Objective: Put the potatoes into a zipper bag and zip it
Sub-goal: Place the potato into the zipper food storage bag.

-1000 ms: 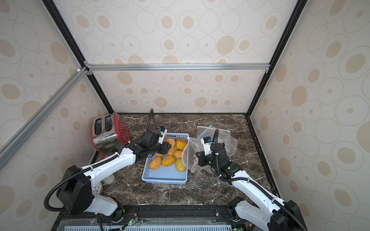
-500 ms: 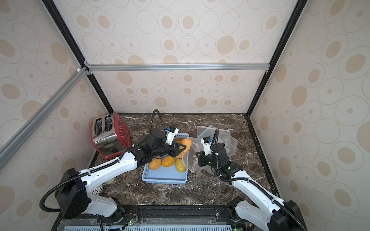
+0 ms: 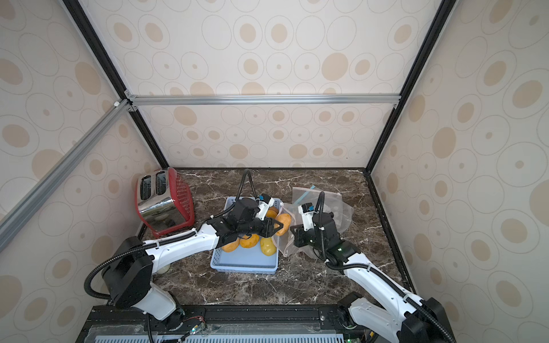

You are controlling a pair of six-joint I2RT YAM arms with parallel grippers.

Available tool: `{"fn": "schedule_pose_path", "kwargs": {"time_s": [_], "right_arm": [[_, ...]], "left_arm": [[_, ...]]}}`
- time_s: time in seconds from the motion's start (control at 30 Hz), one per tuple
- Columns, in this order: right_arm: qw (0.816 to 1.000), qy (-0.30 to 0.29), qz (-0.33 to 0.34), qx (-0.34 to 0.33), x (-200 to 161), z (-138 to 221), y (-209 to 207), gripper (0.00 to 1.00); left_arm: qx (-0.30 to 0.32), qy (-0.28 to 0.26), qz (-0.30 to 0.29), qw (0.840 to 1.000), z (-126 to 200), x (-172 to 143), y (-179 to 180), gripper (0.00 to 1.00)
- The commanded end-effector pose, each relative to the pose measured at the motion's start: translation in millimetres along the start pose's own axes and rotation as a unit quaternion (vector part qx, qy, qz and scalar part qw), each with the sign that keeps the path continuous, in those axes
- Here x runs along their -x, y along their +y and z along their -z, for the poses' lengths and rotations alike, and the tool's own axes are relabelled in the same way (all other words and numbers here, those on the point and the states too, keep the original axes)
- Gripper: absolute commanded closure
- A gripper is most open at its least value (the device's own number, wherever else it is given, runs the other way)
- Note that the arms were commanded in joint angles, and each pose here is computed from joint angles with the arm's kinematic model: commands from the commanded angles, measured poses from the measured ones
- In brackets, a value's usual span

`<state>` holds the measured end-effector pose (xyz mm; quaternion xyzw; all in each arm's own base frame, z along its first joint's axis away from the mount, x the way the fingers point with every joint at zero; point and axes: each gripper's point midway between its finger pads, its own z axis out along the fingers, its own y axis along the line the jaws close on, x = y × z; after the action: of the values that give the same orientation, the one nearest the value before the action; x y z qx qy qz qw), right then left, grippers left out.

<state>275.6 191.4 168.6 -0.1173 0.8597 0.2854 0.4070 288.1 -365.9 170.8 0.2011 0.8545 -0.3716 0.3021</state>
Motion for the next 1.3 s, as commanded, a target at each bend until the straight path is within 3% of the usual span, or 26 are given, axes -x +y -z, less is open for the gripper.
{"fn": "schedule_pose_path", "kwargs": {"time_s": [0.0,0.17,0.53,0.67,0.87,1.0,1.27], "right_arm": [[1.0,-0.001,0.001,0.012,1,3,4,1.0],[0.999,0.007,0.001,0.047,4,5,19,1.0],[0.995,0.046,-0.033,0.082,12,19,41,1.0],[0.995,0.063,-0.05,0.058,11,20,35,1.0],[0.997,0.06,-0.051,0.004,9,26,18,1.0],[0.997,0.053,-0.048,-0.014,9,29,11,1.0],[0.998,0.025,-0.017,-0.06,10,33,-8,1.0]], "left_arm": [[-0.017,-0.019,-0.004,1.0,-2,17,-15,0.59],[0.009,-0.008,-0.001,1.0,-11,22,-8,0.53],[0.015,-0.024,0.019,0.999,-33,43,-7,0.52],[-0.011,-0.028,0.032,0.999,-44,47,-15,0.47],[-0.021,-0.007,0.02,1.0,-57,41,-23,0.3],[-0.013,-0.015,0.002,1.0,-45,46,-26,0.27],[0.013,-0.048,-0.061,0.997,13,63,-36,0.23]]}}
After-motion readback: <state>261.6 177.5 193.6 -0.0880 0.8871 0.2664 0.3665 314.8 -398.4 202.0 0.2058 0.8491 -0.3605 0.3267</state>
